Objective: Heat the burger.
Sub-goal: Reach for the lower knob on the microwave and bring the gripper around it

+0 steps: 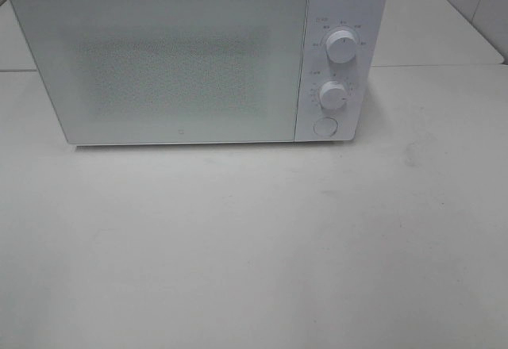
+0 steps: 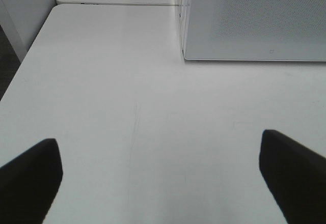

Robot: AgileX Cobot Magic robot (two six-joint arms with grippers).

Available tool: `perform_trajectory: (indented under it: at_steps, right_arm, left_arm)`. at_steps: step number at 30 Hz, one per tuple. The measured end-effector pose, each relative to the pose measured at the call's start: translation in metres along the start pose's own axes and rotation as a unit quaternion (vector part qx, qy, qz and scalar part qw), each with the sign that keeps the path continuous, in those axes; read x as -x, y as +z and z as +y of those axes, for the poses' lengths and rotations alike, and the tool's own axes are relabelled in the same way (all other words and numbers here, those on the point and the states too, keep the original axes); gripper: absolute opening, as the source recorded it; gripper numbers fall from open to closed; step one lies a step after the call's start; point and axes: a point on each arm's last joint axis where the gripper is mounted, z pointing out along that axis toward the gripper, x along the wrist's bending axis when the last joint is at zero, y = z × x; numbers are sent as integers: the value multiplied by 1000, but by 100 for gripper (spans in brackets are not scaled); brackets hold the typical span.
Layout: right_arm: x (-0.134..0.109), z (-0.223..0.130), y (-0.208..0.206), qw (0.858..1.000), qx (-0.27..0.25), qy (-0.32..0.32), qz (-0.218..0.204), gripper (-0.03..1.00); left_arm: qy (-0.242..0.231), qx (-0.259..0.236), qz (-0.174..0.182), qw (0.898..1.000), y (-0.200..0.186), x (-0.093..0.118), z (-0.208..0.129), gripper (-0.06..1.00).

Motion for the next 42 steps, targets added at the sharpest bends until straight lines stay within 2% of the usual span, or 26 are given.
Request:
perform_trajectory:
  at_steps: [23,29,42]
  right_arm:
    - [0,0,0,1000,1,0,0,76]
    - [-1,15,-5,999,33,1,3,76]
    - [-7,56,27,998,55,-4,10,76]
  left_arm:
    - [0,0,0,1000,0,0,0,99]
    - [0,0,0,1000,0,0,0,99]
    - [0,0,0,1000,0,0,0,99]
